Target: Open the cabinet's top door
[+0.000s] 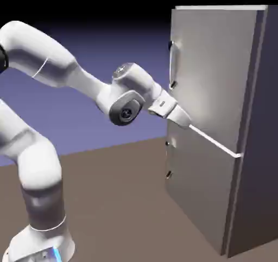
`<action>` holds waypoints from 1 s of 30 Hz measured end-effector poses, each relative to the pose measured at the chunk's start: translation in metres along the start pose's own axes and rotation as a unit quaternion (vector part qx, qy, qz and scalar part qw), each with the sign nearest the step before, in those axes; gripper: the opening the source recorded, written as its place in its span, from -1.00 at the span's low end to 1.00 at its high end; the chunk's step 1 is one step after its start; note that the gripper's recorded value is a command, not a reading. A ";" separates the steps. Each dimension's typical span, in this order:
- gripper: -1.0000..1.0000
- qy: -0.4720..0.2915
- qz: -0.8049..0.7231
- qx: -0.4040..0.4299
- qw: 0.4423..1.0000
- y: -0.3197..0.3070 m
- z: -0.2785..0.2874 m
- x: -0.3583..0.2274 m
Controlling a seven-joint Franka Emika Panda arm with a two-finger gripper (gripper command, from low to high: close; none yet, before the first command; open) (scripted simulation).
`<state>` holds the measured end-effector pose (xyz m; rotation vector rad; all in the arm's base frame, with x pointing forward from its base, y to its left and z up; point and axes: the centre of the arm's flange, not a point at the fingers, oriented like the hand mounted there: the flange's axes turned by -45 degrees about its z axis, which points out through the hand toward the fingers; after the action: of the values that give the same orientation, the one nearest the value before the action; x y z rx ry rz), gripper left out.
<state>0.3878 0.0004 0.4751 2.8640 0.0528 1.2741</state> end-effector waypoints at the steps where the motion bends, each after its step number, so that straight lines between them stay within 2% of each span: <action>1: 0.00 0.007 0.003 0.000 1.000 0.001 -0.005 0.004; 15: 0.00 0.114 0.037 -0.005 0.993 0.009 -0.069 0.040; 30: 0.00 0.224 0.047 -0.011 0.973 -0.015 -0.118 0.046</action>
<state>0.3305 0.0157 0.5886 2.5246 -0.0964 1.8993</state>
